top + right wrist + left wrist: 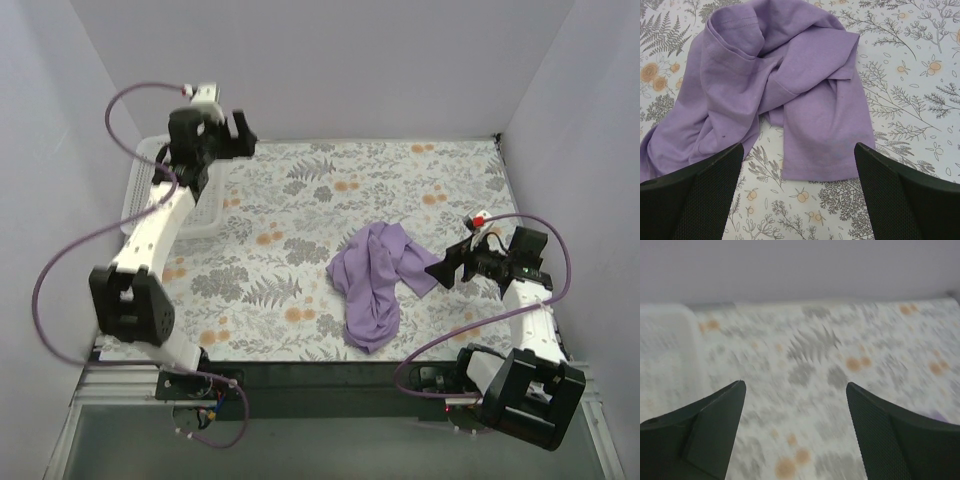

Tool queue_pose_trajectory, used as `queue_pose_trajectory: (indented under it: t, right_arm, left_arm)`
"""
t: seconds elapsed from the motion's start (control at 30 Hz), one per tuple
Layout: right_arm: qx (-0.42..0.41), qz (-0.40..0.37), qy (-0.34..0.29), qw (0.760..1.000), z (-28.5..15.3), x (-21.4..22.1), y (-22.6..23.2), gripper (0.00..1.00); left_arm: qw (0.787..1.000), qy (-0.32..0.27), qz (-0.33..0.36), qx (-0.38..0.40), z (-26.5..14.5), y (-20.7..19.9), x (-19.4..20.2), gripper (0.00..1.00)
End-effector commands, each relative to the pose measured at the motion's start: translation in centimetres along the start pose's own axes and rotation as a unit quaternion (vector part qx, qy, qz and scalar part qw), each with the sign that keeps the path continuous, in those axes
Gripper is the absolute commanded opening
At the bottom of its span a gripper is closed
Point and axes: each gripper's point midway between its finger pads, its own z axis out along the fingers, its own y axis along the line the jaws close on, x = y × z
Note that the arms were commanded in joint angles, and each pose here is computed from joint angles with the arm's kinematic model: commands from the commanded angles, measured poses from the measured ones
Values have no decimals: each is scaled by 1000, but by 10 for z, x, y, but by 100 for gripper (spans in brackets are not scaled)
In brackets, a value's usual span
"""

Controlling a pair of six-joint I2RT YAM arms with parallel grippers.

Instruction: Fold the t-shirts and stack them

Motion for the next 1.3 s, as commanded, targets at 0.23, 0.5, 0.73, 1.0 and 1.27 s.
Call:
queue_pose_trajectory:
  t: [0.23, 0.5, 0.73, 1.0, 1.27]
  right_arm:
    - [-11, -27, 12, 1000, 3, 5, 2, 98]
    - [-9, -29, 15, 999, 3, 6, 0, 97]
    - [-6, -15, 22, 1000, 4, 8, -4, 97]
    - [-2, -15, 24, 1000, 4, 8, -5, 97]
    - [-1, 25, 29, 999, 7, 10, -10, 95]
  left_arm:
    - [899, 204, -231, 309, -191, -158, 224, 76]
    - [889, 238, -259, 294, -186, -182, 261, 74]
    - [890, 249, -291, 249, -165, -193, 273, 69]
    - [896, 262, -284, 219, -121, -216, 287, 61]
    - [904, 275, -260, 199, -86, -223, 303, 52]
